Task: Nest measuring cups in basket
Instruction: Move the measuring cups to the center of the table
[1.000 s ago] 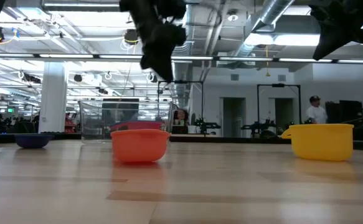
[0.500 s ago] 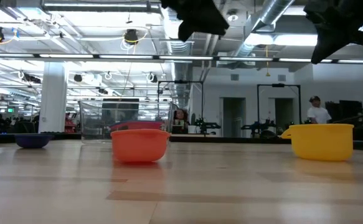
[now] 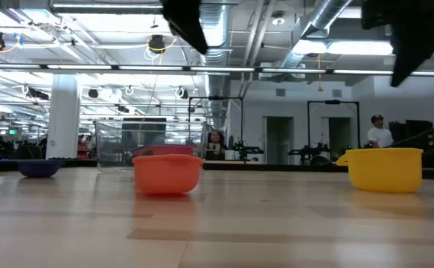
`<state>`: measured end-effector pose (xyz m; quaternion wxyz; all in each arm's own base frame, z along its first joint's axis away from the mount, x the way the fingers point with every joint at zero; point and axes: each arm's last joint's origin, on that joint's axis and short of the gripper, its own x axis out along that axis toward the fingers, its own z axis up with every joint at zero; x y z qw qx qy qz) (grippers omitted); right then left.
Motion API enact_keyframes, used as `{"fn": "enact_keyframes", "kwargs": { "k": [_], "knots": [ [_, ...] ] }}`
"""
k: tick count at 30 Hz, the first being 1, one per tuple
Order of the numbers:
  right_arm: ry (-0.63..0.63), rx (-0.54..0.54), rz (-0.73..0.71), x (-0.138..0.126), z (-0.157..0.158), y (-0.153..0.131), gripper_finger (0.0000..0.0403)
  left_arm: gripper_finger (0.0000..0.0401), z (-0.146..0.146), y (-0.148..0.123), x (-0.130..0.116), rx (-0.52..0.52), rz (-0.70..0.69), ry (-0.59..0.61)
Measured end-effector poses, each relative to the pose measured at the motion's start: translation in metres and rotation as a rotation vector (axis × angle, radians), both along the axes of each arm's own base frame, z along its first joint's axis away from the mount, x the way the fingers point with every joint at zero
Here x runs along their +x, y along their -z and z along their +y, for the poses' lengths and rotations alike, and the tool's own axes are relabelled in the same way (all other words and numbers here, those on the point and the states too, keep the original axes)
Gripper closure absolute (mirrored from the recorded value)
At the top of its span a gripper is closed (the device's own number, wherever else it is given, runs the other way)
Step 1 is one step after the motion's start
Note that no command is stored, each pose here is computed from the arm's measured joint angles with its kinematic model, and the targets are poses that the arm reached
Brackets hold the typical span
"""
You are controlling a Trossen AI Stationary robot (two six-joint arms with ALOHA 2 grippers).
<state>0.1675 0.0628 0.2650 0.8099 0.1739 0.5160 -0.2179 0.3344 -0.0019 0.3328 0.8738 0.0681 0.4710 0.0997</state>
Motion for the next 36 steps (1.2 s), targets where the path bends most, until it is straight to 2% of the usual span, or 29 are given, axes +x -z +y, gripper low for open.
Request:
{"fn": "enact_keyframes", "kwargs": {
  "k": [8,13,17,20,24,27,29,32,36],
  "knots": [
    [0.024,-0.018,0.150,0.016,0.051,0.042,0.0393,0.0321,-0.010,-0.018,-0.041,0.106,0.109,-0.056],
    [0.049,-0.004,0.296,0.033,0.064,0.077,0.0397,0.0321,-0.009,-0.025,-0.067,0.148,0.194,-0.116],
    [0.122,0.013,0.420,0.041,0.065,0.101,0.0398,0.0321,-0.008,-0.031,-0.086,0.156,0.186,-0.156],
    [0.141,0.025,0.407,0.054,0.061,0.114,0.0398,0.0321,-0.008,-0.032,-0.102,0.146,0.148,-0.162],
    [0.171,0.040,0.239,0.086,0.044,0.125,0.0398,0.0321,-0.006,-0.027,-0.118,0.121,0.091,-0.192],
    [0.247,0.014,0.168,0.102,0.028,0.118,0.0398,0.0321,-0.006,-0.019,-0.127,0.111,0.061,-0.201],
    [0.240,0.018,0.157,0.106,0.029,0.107,0.0398,0.0321,-0.006,-0.012,-0.130,0.097,0.055,-0.200],
    [0.241,0.004,0.189,0.097,0.042,0.081,0.0398,0.0321,-0.006,-0.003,-0.132,0.091,0.082,-0.195],
    [0.367,-0.133,0.175,0.085,0.044,0.066,0.0398,0.0321,-0.006,0.005,-0.129,0.084,0.077,-0.200]
  ]
}}
